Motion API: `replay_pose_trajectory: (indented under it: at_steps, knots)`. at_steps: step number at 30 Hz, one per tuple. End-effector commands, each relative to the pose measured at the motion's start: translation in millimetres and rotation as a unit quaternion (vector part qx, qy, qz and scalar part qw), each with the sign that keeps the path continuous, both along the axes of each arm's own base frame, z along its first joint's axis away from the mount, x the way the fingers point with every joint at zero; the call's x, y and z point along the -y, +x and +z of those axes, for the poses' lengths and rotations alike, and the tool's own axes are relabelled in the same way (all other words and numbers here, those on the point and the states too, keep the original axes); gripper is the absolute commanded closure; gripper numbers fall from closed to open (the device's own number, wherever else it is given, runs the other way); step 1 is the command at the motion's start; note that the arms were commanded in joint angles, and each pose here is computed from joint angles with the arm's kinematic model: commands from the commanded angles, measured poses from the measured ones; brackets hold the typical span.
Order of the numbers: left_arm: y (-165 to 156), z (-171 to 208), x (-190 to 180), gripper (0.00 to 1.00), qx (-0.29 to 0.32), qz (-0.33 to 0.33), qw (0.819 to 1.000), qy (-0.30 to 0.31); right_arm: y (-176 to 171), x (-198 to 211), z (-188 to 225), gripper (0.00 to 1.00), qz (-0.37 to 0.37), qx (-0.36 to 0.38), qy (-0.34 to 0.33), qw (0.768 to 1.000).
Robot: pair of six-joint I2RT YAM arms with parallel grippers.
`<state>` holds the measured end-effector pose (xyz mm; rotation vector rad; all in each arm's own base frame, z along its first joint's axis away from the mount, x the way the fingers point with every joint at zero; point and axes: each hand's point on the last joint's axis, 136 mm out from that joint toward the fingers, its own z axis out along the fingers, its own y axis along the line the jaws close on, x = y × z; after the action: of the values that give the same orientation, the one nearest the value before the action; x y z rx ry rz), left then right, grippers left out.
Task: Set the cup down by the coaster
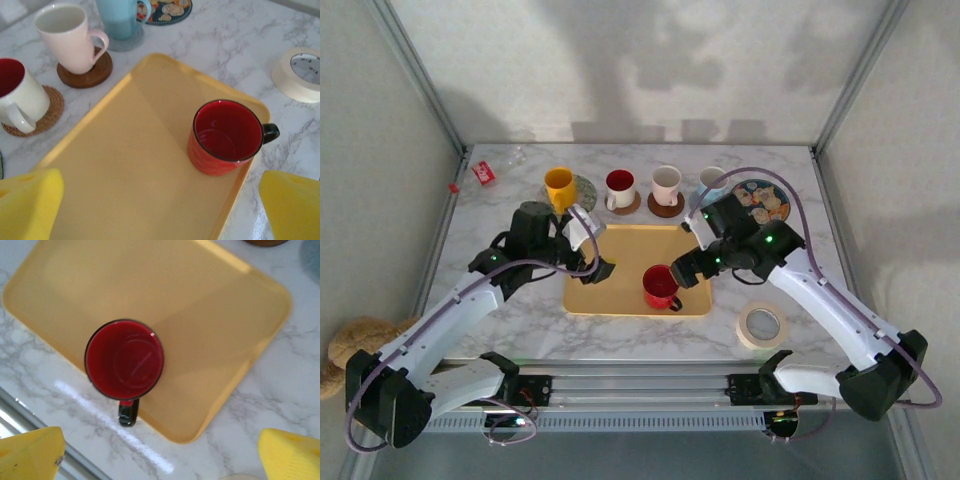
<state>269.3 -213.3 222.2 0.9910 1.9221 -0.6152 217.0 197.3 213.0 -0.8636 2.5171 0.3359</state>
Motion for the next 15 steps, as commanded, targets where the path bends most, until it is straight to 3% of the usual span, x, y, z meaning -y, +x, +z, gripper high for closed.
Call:
replay_pose_trajectory:
  at_steps: [1,15]
  knots:
    - [-9.8,-5.9,-6.7,0.0,-0.008,0.004,1.0,-0.004,-20.4,1.6,-13.9,0.01,-0.006,-0.036,-0.009,0.999]
    - [-10.4,-17.8,-19.5,0.0,-0.001,0.047,0.999,-0.016,-64.6,-25.2,-75.6,0.01,0.015,-0.12,-0.042,0.992]
